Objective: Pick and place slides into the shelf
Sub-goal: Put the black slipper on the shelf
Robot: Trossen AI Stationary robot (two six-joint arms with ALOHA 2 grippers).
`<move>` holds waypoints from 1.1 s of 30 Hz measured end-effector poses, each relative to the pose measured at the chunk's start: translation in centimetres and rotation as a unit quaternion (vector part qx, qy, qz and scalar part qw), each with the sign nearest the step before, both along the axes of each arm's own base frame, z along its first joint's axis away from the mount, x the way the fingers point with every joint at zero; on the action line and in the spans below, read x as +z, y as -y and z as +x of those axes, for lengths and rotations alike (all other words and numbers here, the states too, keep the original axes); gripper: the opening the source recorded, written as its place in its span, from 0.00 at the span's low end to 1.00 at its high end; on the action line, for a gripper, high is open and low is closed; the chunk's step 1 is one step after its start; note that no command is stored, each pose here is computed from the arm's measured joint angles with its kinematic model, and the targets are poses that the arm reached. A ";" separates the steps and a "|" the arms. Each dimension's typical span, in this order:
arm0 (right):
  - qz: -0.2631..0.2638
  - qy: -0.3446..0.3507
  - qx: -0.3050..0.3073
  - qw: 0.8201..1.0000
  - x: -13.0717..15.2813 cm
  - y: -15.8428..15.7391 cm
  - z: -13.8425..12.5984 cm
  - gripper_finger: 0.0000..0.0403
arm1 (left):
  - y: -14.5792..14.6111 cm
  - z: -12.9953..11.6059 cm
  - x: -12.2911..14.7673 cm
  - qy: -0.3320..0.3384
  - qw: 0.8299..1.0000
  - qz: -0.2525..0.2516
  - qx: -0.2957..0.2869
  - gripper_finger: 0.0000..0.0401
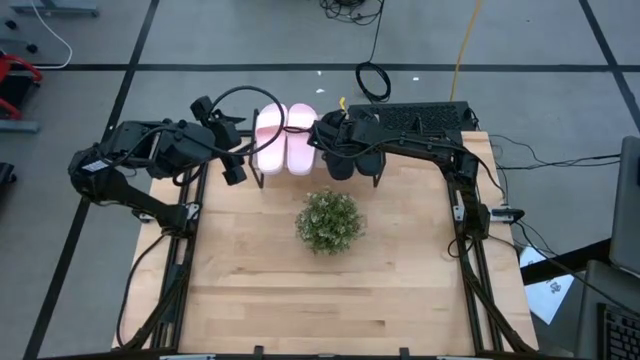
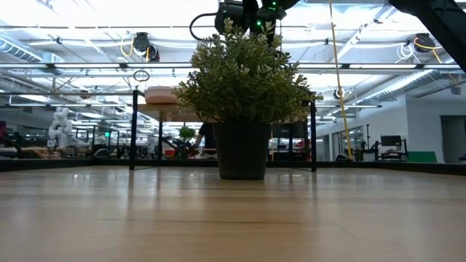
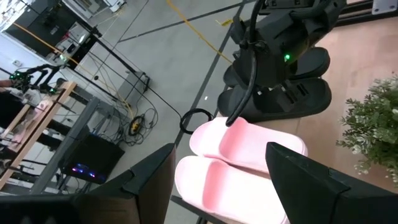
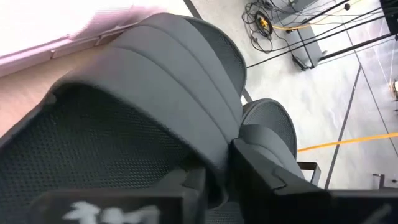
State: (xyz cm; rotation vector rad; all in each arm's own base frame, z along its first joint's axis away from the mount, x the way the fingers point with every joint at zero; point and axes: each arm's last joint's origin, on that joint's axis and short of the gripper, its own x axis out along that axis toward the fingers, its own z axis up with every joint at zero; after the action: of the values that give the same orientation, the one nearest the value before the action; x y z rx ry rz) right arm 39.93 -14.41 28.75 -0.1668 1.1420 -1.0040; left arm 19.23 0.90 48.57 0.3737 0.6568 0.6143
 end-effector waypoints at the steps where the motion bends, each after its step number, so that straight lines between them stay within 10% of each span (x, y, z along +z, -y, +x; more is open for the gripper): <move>1: 0.000 -0.001 0.001 1.000 0.0 0.0 0.0 0.15 | 0.0 0.0 0.0 0.000 1.000 0.000 0.000 0.64; 16: 0.004 -0.011 0.014 1.000 0.0 0.0 0.0 0.45 | 0.0 0.0 0.0 -0.003 1.000 0.002 -0.002 0.64; 33: -0.005 0.000 0.016 1.000 1.3 -0.5 -0.5 0.49 | 0.0 0.0 0.0 -0.002 1.000 0.002 -0.001 0.64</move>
State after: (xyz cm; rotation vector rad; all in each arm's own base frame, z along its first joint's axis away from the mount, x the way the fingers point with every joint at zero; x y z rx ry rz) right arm 39.41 -13.93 30.02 -0.1927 1.1322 -0.9803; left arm 19.21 0.90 48.57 0.3785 0.6587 0.6124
